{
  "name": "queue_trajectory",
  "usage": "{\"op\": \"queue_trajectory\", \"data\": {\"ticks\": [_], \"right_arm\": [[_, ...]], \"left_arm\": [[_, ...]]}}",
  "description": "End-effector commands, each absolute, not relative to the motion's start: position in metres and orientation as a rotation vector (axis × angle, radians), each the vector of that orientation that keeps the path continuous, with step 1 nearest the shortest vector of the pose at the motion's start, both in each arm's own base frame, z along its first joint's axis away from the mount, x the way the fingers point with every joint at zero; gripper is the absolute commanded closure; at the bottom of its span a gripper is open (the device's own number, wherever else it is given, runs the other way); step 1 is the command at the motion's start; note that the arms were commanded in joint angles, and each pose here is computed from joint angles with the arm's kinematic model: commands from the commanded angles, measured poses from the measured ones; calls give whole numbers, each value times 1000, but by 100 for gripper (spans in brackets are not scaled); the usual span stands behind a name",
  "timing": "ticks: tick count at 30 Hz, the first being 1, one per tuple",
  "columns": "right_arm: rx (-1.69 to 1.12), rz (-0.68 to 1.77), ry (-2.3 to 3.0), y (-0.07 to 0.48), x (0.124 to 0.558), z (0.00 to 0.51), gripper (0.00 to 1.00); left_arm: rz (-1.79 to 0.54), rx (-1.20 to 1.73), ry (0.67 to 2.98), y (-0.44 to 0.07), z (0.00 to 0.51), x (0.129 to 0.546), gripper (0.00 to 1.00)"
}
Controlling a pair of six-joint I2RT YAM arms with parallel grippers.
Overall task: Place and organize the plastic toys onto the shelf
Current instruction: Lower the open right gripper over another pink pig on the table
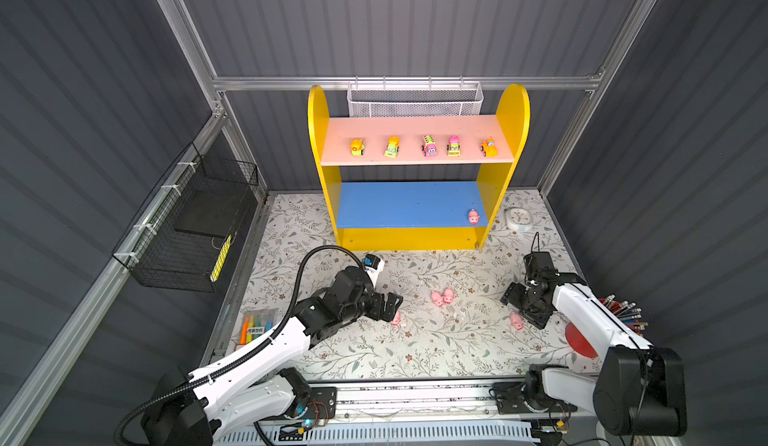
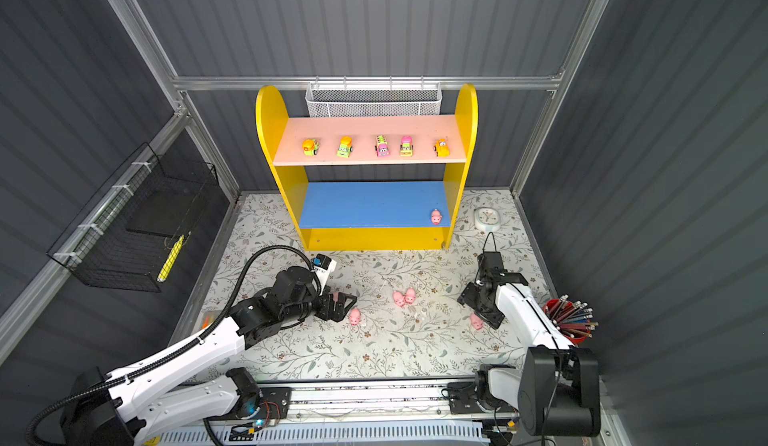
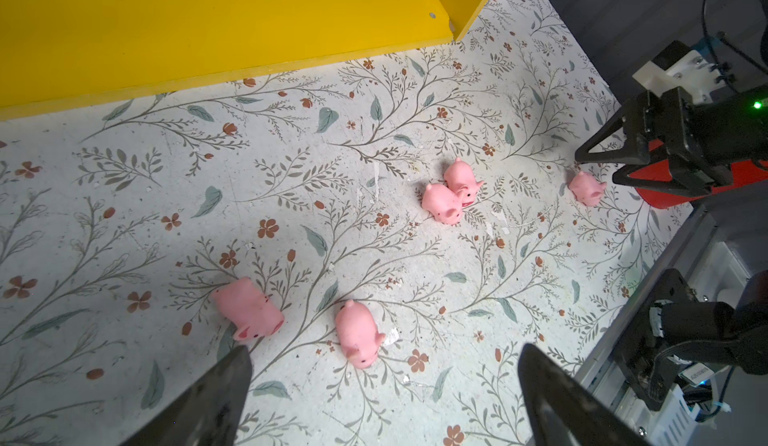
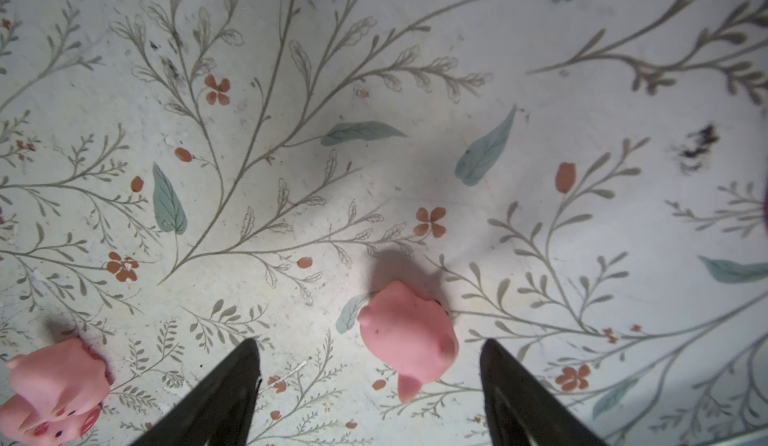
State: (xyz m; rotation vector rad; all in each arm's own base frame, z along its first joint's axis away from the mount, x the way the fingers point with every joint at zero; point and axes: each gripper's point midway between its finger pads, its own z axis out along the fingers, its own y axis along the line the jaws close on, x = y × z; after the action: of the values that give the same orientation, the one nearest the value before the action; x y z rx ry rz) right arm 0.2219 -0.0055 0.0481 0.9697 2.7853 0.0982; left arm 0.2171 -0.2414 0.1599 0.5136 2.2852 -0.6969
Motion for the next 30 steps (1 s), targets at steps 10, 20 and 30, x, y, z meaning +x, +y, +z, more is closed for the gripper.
{"op": "queue_trajectory", "data": {"ticks": [10,20,30], "right_arm": [[933,281,2812,12,238,42,17],[937,414,2816,31,225,41,17],[947,431,2836,35,208,32,16]], "left_arm": [[-656,476,2286,-228,168,215,0],[-656,469,2291,-227,170,215,0],[-666,451,2281,-224,176,213,0]]}}
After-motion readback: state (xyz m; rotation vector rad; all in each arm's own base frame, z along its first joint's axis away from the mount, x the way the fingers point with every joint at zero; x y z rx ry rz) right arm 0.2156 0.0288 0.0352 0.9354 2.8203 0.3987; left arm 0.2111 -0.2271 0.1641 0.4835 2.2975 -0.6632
